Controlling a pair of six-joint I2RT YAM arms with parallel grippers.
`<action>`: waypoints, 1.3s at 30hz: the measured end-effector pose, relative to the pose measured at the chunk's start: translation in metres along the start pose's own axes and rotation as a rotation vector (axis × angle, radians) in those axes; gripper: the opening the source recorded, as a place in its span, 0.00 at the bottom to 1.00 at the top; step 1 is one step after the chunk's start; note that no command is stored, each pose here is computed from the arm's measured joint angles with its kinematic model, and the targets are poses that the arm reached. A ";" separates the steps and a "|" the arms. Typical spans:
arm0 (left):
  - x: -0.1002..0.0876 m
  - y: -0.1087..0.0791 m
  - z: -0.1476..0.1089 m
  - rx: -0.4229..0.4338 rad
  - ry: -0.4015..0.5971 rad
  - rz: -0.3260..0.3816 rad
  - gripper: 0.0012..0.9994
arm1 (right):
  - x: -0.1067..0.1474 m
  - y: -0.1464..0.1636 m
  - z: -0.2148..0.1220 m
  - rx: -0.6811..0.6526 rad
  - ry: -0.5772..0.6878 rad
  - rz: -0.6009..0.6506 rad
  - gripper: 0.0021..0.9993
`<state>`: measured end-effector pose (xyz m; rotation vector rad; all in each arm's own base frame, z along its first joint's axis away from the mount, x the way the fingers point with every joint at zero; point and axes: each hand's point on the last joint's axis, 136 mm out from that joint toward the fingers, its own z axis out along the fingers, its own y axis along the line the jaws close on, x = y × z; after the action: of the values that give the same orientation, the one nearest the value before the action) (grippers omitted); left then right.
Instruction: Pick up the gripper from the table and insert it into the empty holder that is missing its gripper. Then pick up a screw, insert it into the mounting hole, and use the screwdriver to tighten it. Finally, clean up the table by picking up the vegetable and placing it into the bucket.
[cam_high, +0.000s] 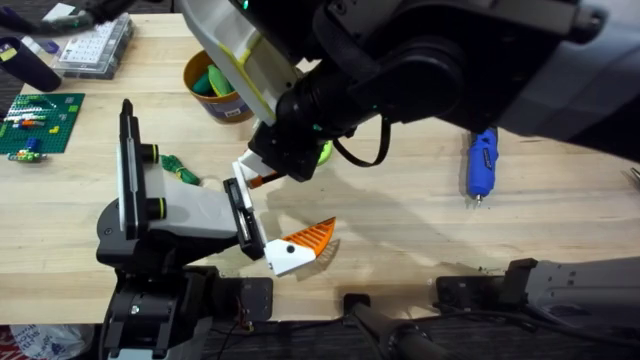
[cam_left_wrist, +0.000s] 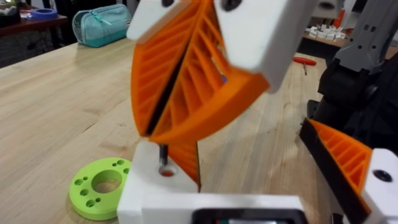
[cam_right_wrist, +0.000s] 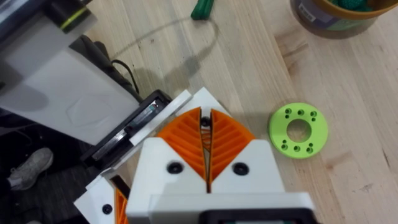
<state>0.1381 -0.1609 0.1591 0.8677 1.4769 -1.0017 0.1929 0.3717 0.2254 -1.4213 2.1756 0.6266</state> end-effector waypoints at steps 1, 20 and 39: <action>0.000 0.000 0.000 0.000 0.000 -0.001 0.99 | 0.000 0.000 0.000 -0.001 0.002 0.000 0.01; 0.000 0.000 0.000 0.001 0.000 -0.008 0.99 | -0.011 0.015 -0.042 -0.031 -0.096 -0.017 0.01; 0.000 0.000 0.000 0.001 0.000 -0.008 0.99 | -0.007 0.003 -0.051 -0.019 -0.147 0.117 0.01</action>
<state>0.1380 -0.1610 0.1591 0.8632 1.4809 -1.0079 0.1855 0.3475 0.2700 -1.2232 2.1533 0.7709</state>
